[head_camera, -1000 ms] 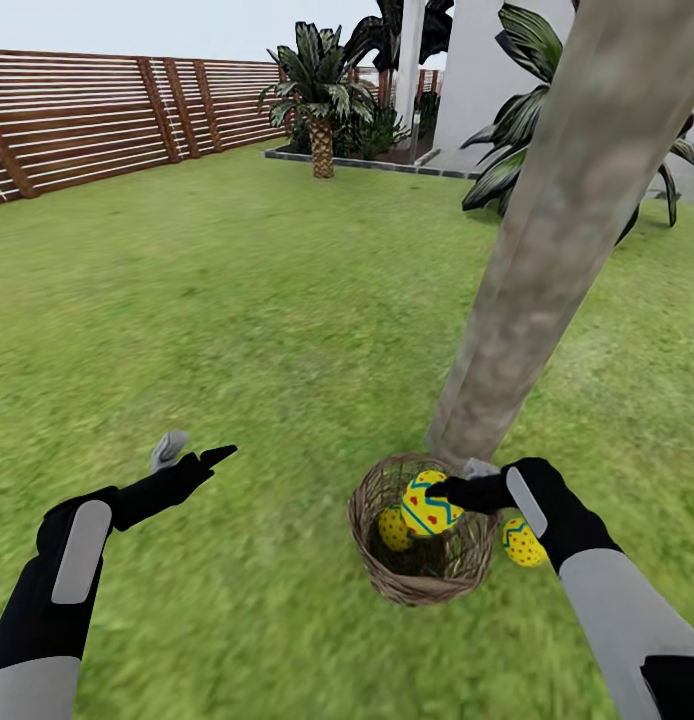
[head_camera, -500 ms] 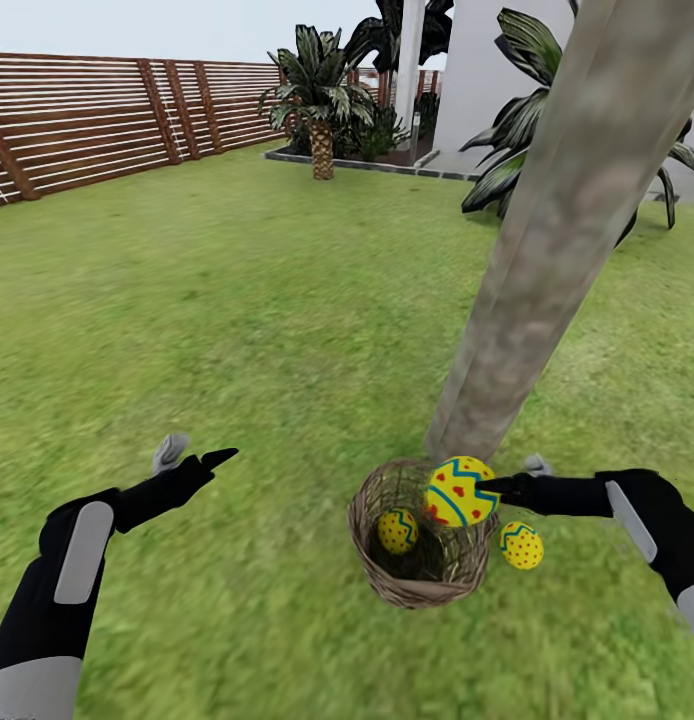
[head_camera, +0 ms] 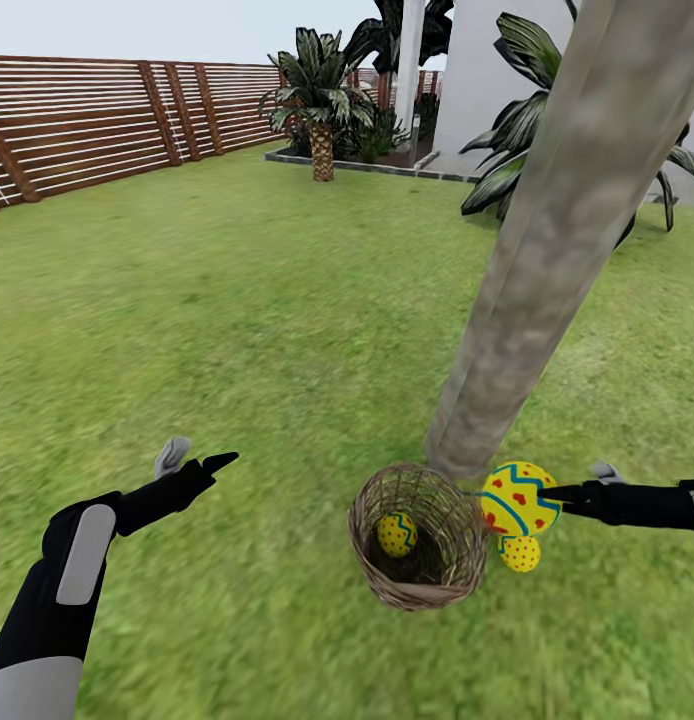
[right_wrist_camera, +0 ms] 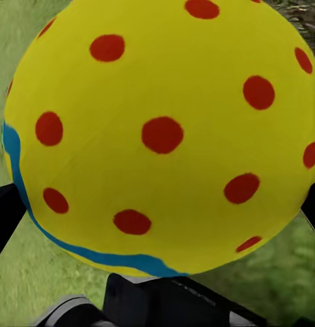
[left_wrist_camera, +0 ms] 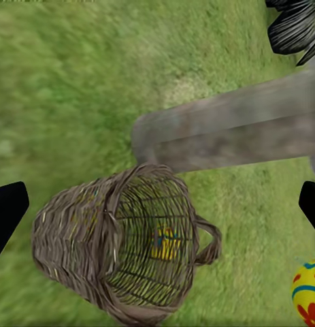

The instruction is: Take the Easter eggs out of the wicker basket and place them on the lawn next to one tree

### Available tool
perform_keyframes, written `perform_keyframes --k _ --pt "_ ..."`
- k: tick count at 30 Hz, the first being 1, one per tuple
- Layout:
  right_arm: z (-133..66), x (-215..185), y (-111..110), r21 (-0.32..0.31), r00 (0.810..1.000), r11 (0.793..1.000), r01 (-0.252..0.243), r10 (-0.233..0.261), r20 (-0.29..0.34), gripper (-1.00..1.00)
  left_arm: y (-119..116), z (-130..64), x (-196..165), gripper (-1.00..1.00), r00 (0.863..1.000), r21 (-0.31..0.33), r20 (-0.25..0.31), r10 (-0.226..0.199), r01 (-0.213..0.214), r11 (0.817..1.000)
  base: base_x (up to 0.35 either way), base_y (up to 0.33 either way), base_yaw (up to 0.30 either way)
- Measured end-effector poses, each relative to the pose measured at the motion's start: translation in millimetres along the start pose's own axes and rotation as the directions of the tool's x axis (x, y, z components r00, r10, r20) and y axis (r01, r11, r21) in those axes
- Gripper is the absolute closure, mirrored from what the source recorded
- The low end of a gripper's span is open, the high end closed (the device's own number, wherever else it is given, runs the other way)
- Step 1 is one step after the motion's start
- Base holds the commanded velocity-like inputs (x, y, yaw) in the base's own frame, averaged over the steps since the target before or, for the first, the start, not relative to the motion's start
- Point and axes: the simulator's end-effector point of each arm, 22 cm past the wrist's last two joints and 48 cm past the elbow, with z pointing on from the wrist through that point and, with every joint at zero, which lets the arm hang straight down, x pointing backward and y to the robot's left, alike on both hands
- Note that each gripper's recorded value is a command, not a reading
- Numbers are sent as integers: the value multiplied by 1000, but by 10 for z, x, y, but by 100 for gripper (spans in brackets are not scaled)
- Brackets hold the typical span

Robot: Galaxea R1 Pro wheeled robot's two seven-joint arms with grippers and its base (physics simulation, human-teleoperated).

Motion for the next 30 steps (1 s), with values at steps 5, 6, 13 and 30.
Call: perform_keyframes --k 5,6,13,30 --pt "-519 -9 -407 120 998 991 -57 55 22 100 -66 -42 -35 -100 1000 0 0 0 0 1000 0 0 0" --pt "-487 -7 -418 125 999 991 -51 49 18 100 -124 -26 -13 -100 1000 15 -1 1 -1 1000 0 0 0" --pt "-430 -227 -140 49 998 999 1 -4 70 100 -249 28 88 -100 999 52 -30 21 -19 998 0 0 0" --pt "-870 -519 -1117 506 975 861 56 -155 157 100 -432 15 99 -100 999 133 -32 24 -19 991 0 0 0"
